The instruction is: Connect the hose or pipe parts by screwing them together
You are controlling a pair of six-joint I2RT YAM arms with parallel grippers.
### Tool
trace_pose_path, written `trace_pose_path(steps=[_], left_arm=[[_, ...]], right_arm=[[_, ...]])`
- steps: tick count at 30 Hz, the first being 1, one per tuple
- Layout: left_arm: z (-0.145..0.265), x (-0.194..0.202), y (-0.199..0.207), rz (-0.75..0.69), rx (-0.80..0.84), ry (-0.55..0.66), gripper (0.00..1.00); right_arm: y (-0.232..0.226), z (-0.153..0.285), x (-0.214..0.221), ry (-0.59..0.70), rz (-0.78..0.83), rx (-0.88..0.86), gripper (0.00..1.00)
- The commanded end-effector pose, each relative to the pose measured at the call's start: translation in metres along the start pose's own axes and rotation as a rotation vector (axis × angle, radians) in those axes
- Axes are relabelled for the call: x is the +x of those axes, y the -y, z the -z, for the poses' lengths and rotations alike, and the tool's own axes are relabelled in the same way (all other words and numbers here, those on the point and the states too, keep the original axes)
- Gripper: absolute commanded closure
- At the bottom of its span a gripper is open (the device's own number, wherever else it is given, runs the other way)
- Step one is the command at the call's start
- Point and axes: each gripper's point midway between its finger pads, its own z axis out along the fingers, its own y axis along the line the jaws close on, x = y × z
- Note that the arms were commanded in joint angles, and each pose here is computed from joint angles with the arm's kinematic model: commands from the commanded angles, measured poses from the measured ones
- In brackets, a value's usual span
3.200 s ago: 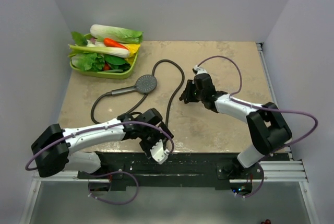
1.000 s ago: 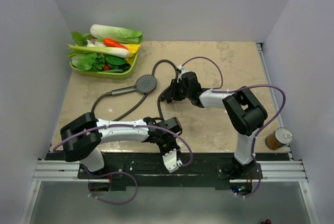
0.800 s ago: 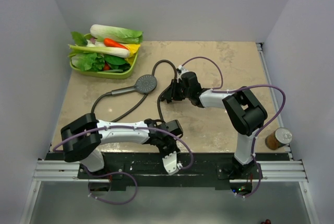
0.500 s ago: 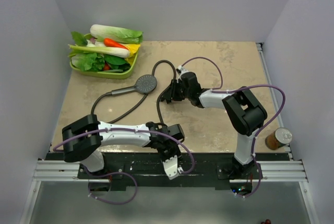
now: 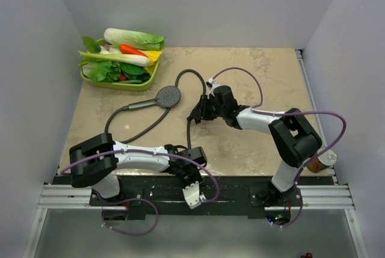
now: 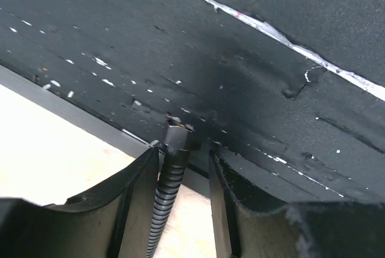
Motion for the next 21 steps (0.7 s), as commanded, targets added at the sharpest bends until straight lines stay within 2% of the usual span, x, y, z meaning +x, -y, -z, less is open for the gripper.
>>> trace_pose_path(steps=[1, 2, 3, 5, 8, 11, 15, 21], left_arm=[[0.006, -0.002, -0.016, -0.013, -0.095, 0.003, 0.57], [0.006, -0.002, -0.016, -0.017, -0.096, 0.005, 0.59], [0.006, -0.002, -0.017, -0.015, -0.098, 0.005, 0.66], [0.006, -0.003, -0.020, -0.018, -0.107, 0.009, 0.73], [0.007, -0.003, -0.024, -0.012, -0.117, 0.005, 0.78], [0.009, -0.002, -0.025, 0.002, -0.129, -0.001, 0.99], [0.022, 0.003, -0.045, 0.055, -0.212, -0.017, 1.00], [0.066, 0.007, -0.089, 0.246, -0.318, 0.057, 1.00]], right_arm=[[-0.037, 0.025, -0.019, 0.053, 0.038, -0.125, 1.00], [-0.047, 0.026, -0.015, 0.034, 0.045, -0.184, 1.00], [-0.051, 0.026, -0.012, 0.019, 0.041, -0.210, 1.00], [-0.056, 0.021, 0.000, -0.021, 0.040, -0.248, 1.00], [-0.052, 0.019, 0.017, -0.059, 0.048, -0.241, 1.00], [-0.035, 0.020, 0.031, -0.078, 0.047, -0.187, 1.00], [-0.017, 0.019, 0.045, -0.107, 0.058, -0.129, 1.00], [0.004, 0.003, 0.064, -0.162, 0.056, -0.086, 1.00]])
